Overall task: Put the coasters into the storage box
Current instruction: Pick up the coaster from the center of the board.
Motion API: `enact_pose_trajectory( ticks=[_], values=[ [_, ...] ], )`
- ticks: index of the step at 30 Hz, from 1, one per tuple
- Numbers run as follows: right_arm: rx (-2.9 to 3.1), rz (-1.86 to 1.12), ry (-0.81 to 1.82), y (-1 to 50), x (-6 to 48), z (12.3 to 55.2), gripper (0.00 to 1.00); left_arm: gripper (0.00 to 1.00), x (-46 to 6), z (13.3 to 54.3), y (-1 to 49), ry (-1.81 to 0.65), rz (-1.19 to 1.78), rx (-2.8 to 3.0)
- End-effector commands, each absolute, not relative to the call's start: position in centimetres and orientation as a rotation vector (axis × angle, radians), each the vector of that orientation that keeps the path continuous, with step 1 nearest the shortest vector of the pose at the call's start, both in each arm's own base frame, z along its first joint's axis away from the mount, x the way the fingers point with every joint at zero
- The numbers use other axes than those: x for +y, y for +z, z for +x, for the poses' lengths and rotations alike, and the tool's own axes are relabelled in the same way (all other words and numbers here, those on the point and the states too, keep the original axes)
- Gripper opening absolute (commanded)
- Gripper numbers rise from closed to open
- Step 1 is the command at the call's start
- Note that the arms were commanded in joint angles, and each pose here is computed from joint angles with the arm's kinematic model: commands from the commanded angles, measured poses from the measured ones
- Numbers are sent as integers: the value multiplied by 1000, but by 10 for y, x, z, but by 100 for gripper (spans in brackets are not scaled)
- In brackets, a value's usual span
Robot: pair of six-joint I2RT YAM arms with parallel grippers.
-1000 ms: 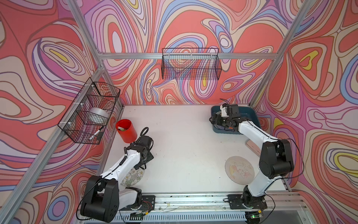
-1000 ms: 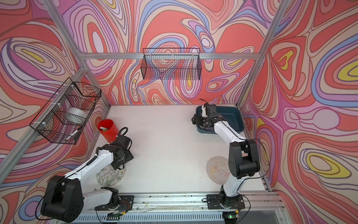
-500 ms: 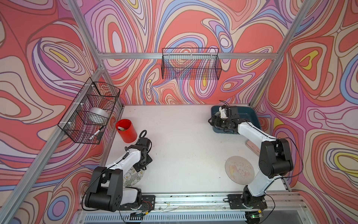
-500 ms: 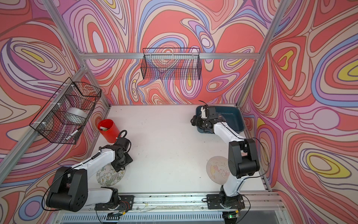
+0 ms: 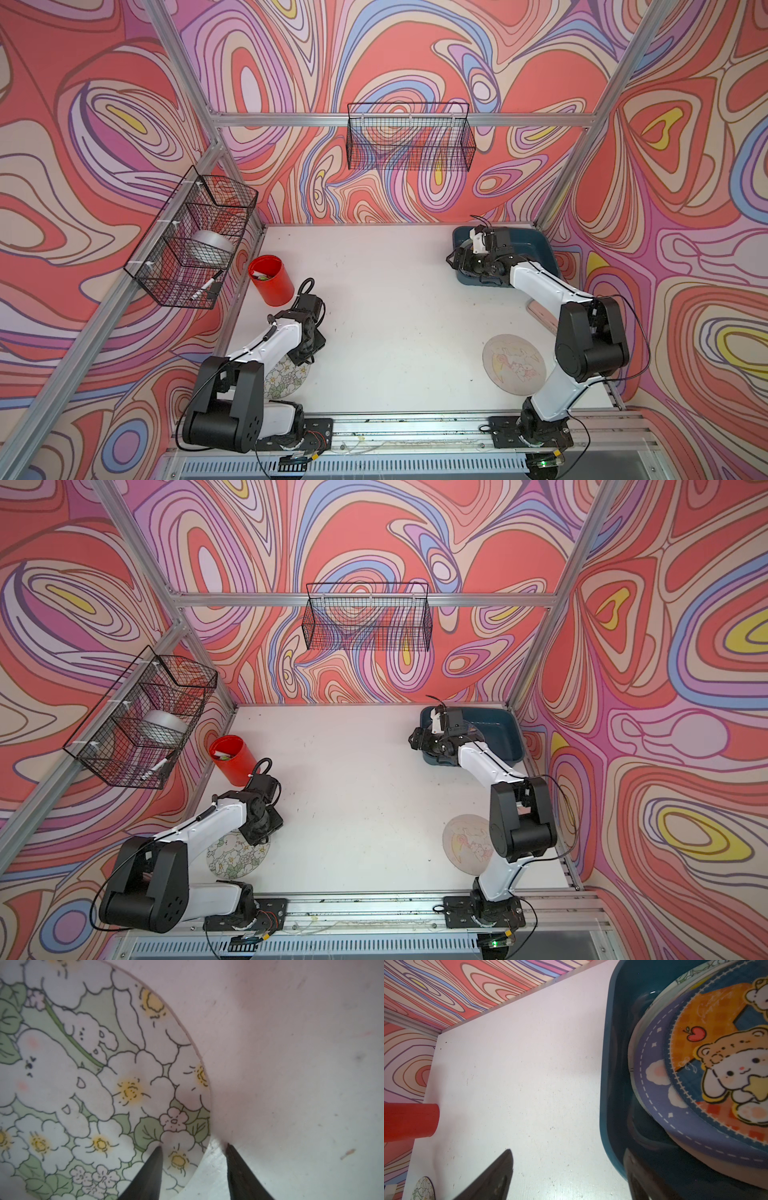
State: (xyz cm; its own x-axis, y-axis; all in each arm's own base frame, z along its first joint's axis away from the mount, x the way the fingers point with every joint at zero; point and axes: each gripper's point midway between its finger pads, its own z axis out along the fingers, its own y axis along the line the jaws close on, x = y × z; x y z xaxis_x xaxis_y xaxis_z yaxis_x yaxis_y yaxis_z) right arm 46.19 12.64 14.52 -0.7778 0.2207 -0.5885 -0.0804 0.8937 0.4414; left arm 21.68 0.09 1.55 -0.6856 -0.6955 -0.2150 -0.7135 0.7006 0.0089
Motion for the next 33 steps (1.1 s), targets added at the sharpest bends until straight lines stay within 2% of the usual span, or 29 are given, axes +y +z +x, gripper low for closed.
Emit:
enact_pose_trajectory(
  ticks=[1,12,16,28,32,33],
  values=[
    [2411,99,610,137,131,460,84,52,10,192,11,232,-1169,2760],
    [2416,92,613,135,132,460,84,51,12,181,10,248,-1182,2765],
    [2419,90,617,135,133,459,85,48,10,180,3,241,-1192,2779],
    [2424,95,606,135,131,458,85,15,10,180,3,220,-1194,2753],
    [2424,98,605,136,131,458,85,0,10,182,2,212,-1186,2754],
    [2424,97,604,136,131,458,85,0,9,182,2,212,-1184,2754]
  ],
)
